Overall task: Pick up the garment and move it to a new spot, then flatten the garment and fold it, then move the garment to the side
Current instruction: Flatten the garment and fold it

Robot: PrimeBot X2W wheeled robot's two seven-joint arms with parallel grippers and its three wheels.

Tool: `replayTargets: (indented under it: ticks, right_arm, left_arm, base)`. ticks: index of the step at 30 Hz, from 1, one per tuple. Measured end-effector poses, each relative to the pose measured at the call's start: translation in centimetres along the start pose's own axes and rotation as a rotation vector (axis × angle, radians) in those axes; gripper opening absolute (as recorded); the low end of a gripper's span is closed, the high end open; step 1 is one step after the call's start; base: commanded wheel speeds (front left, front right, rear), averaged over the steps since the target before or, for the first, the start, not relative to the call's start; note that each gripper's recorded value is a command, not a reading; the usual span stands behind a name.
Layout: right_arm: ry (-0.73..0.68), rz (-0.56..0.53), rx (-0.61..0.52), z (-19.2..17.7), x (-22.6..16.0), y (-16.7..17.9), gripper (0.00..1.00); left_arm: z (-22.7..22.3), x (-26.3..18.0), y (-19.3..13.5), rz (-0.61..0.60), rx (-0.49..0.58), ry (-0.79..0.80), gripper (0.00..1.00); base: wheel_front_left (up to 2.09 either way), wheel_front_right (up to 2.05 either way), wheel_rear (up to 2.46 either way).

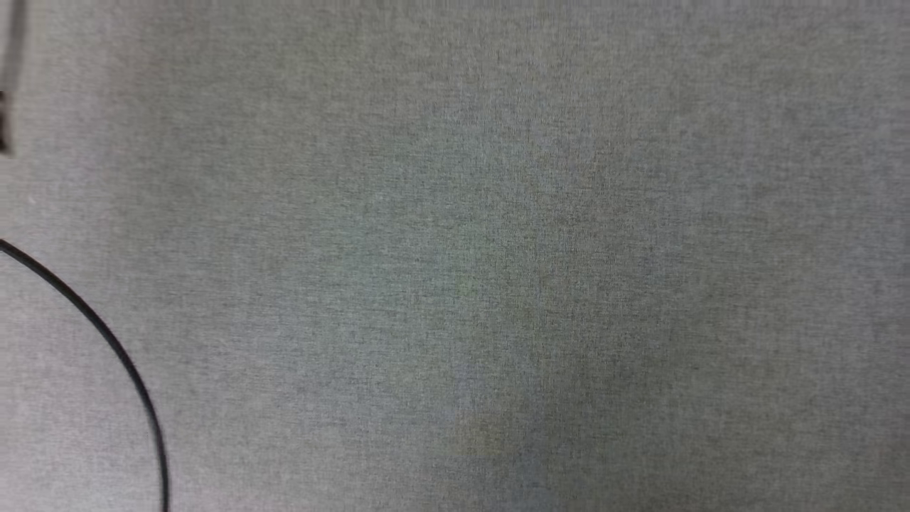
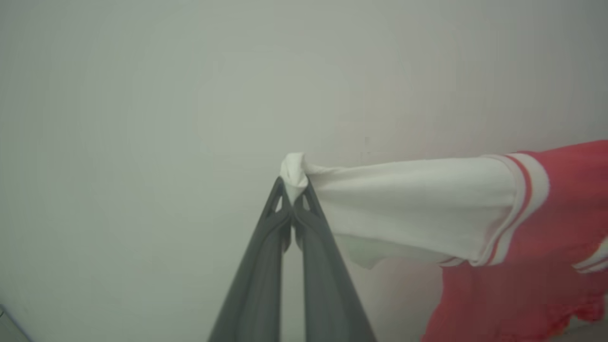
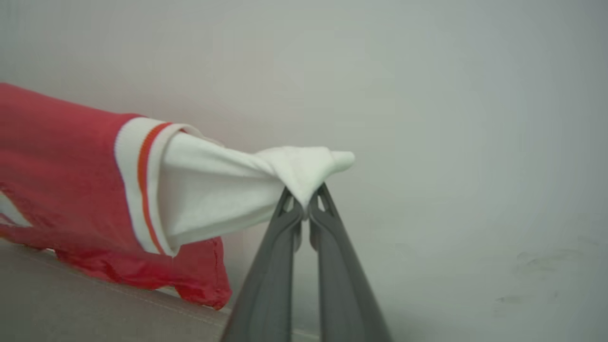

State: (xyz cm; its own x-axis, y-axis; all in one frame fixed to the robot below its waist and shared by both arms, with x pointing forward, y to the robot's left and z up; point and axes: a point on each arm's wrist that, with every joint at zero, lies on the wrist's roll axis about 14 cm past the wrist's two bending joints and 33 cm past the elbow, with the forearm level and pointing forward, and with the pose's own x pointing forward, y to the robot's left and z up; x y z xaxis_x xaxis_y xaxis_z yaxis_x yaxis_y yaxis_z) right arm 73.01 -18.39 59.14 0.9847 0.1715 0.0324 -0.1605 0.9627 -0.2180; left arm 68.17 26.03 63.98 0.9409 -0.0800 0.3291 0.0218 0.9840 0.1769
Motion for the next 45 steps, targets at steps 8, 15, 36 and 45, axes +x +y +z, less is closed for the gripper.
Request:
replayTargets:
  ticks: [8,15,36,45]
  right_arm:
    - [0.294,0.067,0.05,-8.3,-5.5,2.4,0.0]
    - [0.541,0.126,0.079,-13.0,-14.0,4.0,0.0]
    - [0.873,0.156,0.253,-14.7,-33.8,4.4,0.0]
    - [0.978,0.141,0.275,-15.4,-39.5,4.4,0.0]
  left_arm:
    - [-5.4,-7.9,-1.6,-0.017,-0.068,0.194,0.0]
    - [-8.5,-18.2,-3.0,-0.049,-0.076,0.379,0.0]
    - [-7.6,-39.6,-4.1,-0.137,-0.074,0.787,0.0]
    - [-7.3,-44.4,-6.3,-0.146,-0.156,0.894,0.0]
  base:
    - [0.0,0.0,0.0]
    - [0.0,0.0,0.0]
    - [0.0,0.0,0.0]
    - [0.0,0.0,0.0]
